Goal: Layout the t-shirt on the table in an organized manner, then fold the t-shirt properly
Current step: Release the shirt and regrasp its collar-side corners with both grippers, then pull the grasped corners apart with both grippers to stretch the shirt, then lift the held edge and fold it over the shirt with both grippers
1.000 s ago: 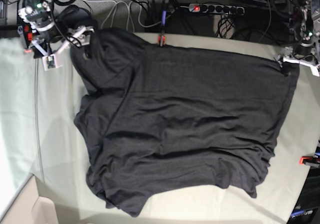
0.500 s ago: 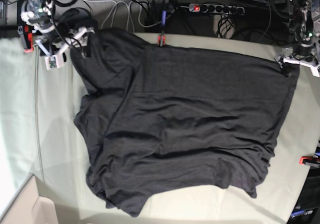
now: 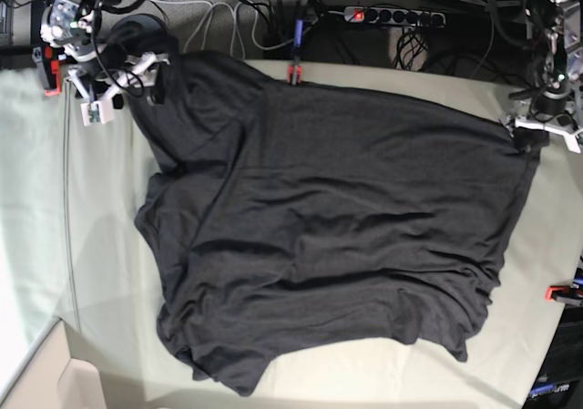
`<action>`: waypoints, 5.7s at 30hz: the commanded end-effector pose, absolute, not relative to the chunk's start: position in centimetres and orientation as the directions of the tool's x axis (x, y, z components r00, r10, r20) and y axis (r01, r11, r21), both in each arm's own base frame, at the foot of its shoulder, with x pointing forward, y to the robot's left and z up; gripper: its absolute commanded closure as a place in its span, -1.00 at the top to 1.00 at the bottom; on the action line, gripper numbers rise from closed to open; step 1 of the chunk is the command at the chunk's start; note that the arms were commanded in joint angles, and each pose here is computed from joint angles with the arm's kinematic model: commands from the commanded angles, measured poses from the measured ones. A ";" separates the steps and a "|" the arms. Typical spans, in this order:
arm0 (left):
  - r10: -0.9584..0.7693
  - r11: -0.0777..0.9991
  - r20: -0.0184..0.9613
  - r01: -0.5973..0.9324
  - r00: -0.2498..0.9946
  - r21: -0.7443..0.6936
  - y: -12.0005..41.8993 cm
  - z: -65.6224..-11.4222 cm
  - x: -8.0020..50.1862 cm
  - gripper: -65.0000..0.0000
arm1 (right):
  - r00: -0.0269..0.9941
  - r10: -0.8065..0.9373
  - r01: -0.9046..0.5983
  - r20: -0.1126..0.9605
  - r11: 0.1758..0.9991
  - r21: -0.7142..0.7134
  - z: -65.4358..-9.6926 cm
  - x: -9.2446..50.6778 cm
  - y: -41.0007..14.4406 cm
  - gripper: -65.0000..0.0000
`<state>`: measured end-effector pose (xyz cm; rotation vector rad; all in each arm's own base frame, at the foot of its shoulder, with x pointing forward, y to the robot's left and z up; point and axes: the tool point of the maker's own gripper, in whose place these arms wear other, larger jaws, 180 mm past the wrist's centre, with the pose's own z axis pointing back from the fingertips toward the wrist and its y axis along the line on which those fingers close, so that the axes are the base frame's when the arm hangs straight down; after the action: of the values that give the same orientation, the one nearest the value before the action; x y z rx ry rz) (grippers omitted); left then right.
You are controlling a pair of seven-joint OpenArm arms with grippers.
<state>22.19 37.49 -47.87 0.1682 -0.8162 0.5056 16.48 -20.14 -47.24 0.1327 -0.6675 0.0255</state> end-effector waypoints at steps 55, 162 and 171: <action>0.372 0.897 0.715 -0.427 0.591 -0.114 33.8 -45.7 19.5 -1.00 | 0.760 0.025 0.028 0.649 0.997 -0.071 -42.1 12.9 -26.2 -1.00; 0.378 0.870 0.881 -0.435 0.283 -0.234 35.8 -35.9 28.8 -1.00 | 0.467 -0.141 0.099 0.873 0.989 0.107 -36.6 25.9 -24.8 -1.00; 0.431 0.835 0.871 -0.470 0.237 -0.286 37.0 -36.2 32.0 -0.99 | 0.466 -0.178 0.088 0.867 0.984 0.155 -37.9 30.6 -24.9 -1.00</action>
<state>31.22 36.13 -38.07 0.0171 -1.1173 0.6347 29.46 -24.56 -39.67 0.0949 -1.0051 -0.1695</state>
